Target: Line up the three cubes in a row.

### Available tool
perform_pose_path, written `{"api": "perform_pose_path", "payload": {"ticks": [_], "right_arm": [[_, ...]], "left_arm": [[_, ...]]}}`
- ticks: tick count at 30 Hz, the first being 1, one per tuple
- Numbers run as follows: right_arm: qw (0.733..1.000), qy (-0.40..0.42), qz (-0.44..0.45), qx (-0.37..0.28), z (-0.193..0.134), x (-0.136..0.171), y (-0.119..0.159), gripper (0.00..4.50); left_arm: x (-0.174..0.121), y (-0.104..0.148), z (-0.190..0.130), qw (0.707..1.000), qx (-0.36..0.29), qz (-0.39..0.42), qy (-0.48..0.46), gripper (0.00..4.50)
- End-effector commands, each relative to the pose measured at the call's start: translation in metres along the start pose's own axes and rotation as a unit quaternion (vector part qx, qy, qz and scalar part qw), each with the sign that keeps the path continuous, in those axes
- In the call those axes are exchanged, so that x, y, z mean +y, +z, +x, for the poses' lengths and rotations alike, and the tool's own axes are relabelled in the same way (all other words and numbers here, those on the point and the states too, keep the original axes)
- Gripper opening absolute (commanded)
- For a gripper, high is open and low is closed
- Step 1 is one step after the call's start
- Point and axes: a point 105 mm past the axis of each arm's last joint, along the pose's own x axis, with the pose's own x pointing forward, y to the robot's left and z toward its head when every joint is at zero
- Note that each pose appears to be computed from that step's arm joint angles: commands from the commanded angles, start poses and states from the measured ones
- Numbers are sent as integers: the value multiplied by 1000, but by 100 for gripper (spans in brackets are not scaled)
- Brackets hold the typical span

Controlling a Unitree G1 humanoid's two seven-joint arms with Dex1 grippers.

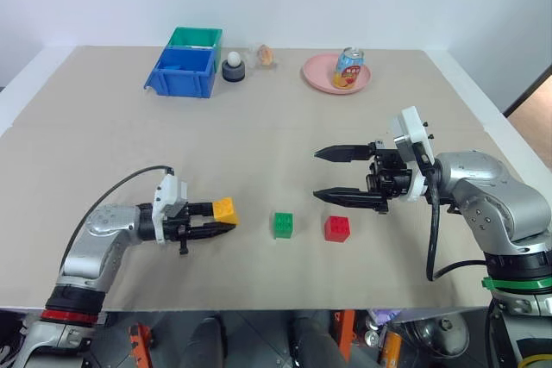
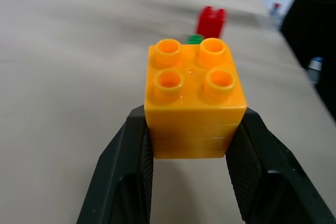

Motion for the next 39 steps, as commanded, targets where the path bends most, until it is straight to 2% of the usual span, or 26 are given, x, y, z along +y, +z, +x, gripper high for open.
{"api": "perform_pose_path", "payload": {"ticks": [1,10,16,39], "right_arm": [[999,-8,-29,-10,-7,2,15,410],[999,-14,-30,-8,-9,4,14,410],[999,-19,-28,-8,-11,6,14,410],[999,-19,-27,-13,-9,5,16,410]], "left_arm": [[-1,7,5,999,8,35,-32,132],[10,-8,9,996,40,58,-49,132],[17,-15,0,995,61,67,-47,132],[19,-25,-2,991,83,90,-46,132]]}}
